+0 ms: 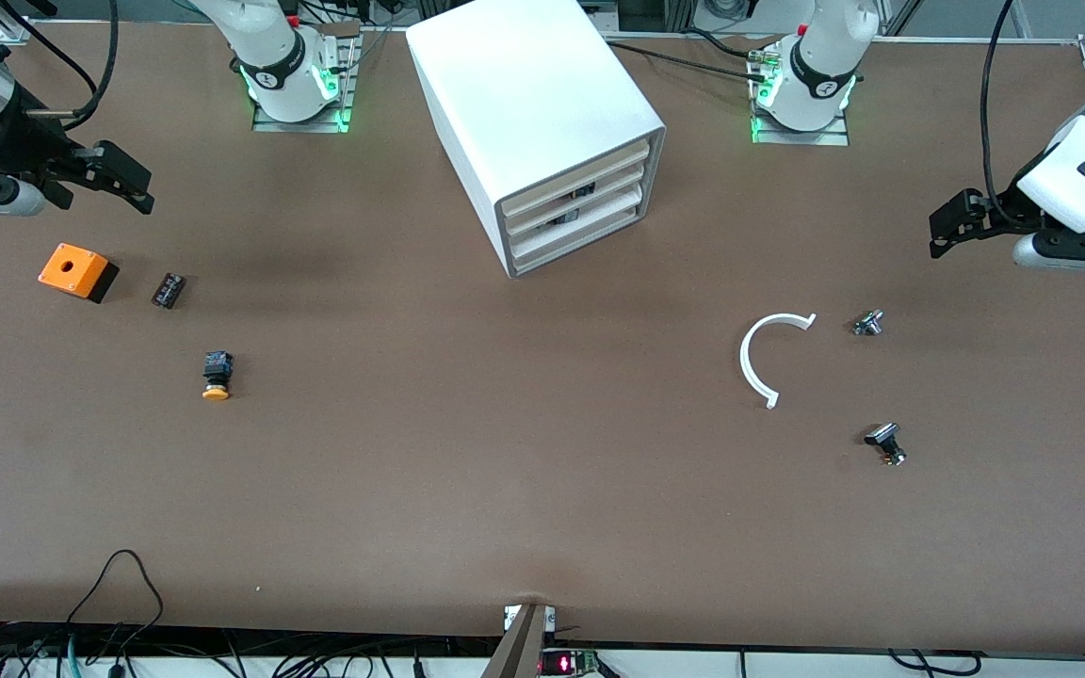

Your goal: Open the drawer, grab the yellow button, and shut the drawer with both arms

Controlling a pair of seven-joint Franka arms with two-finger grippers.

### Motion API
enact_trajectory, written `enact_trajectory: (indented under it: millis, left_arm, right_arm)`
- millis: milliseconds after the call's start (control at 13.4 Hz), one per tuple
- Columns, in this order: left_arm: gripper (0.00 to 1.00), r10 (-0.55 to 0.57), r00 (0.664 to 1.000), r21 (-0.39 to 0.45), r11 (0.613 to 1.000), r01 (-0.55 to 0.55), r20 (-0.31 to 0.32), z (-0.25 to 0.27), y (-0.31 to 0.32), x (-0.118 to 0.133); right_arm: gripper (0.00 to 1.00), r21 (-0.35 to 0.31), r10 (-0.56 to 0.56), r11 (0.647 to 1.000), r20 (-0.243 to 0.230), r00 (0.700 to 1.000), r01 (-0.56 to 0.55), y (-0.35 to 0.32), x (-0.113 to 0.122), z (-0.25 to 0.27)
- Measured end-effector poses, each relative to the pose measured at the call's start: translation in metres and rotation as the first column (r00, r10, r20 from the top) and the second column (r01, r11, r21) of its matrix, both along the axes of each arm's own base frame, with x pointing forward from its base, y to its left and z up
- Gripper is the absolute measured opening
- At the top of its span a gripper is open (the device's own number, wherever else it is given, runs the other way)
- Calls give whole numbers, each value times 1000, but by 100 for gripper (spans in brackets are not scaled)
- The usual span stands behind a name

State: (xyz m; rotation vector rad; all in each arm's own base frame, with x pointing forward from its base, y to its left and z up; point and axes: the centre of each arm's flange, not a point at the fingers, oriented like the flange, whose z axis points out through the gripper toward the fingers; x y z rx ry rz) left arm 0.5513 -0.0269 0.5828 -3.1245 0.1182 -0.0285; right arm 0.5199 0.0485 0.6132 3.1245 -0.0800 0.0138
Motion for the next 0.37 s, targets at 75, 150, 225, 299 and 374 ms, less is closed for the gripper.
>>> enact_trajectory:
  millis: [75, 150, 225, 299, 374]
  left_arm:
    - [100, -1, 1000, -1, 1000, 1, -1, 0, -2, 0]
    - [100, 0, 1000, -1, 1000, 0, -3, -1, -3, 0]
    - [100, 1, 1000, -1, 1000, -1, -5, -1, -3, -1]
    - [100, 3, 1000, -1, 1000, -3, -9, -2, -3, -1]
    - [100, 3, 1000, -1, 1000, -3, -14, -2, -3, -2]
  right_arm:
    - [100, 0, -1, 1000, 0, 1000, 1, -1, 0, 0]
    - [100, 0, -1, 1000, -1, 1000, 1, -1, 0, 0]
    - [100, 0, -1, 1000, -1, 1000, 1, -2, 0, -1]
    - [100, -1, 2, 1000, 0, 1000, -2, -2, 0, 0]
    - [100, 0, 8, 1000, 1, 1000, -8, -2, 0, 0]
